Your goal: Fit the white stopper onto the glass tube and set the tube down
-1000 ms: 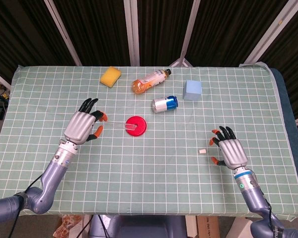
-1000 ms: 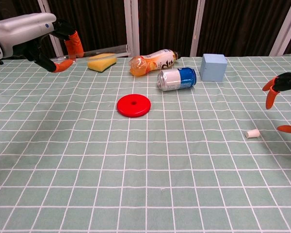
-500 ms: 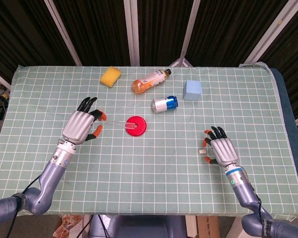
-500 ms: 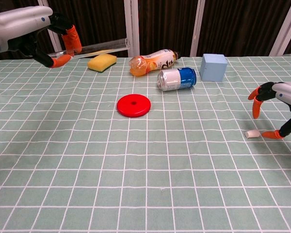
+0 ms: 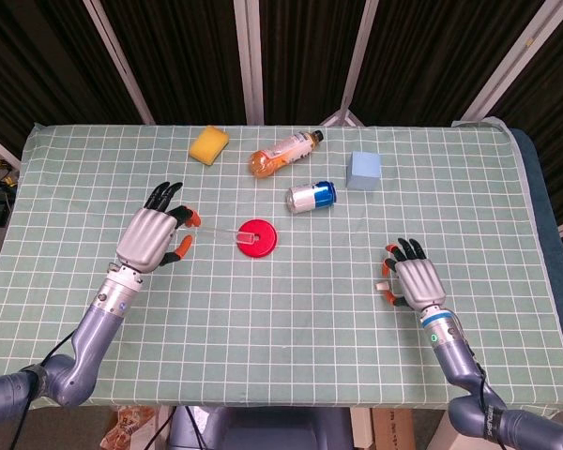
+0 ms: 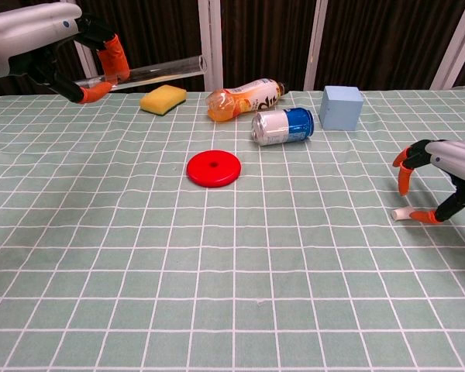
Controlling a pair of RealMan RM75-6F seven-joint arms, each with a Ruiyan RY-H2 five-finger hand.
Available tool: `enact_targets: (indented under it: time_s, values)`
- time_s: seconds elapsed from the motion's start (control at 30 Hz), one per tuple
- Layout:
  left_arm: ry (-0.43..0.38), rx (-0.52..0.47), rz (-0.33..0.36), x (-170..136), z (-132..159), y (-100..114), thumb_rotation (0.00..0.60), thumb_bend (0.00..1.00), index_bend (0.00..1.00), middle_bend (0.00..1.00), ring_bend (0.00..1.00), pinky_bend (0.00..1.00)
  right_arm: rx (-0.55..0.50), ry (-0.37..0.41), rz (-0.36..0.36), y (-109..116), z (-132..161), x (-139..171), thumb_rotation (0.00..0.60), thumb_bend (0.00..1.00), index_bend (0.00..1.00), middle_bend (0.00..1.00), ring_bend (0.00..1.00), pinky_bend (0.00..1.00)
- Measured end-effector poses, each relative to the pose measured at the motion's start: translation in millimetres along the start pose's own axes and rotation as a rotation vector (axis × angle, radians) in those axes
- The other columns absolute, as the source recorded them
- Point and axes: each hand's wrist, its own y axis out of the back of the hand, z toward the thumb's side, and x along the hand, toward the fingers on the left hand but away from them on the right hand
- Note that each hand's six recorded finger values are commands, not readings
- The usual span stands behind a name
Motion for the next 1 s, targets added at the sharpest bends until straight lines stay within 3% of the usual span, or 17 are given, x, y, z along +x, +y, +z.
enact_targets:
  time_s: [0.83, 1.0]
  values:
    - [0.012, -0.004, -0.006, 1, -6, -3, 0.6, 0.63, 0.47, 0.48, 0.06, 0.0, 0.025, -0.021, 0.024, -12, -4, -5, 0.6, 0.36, 0.49, 0.2, 0.0, 0.0]
    - [0.016, -0.002, -0.005, 0, -8, -2, 0.6, 0.63, 0.47, 0.48, 0.06, 0.0, 0.019, -0.024, 0.026, -14, -2, -5, 0.6, 0.39, 0.56, 0.2, 0.0, 0.0]
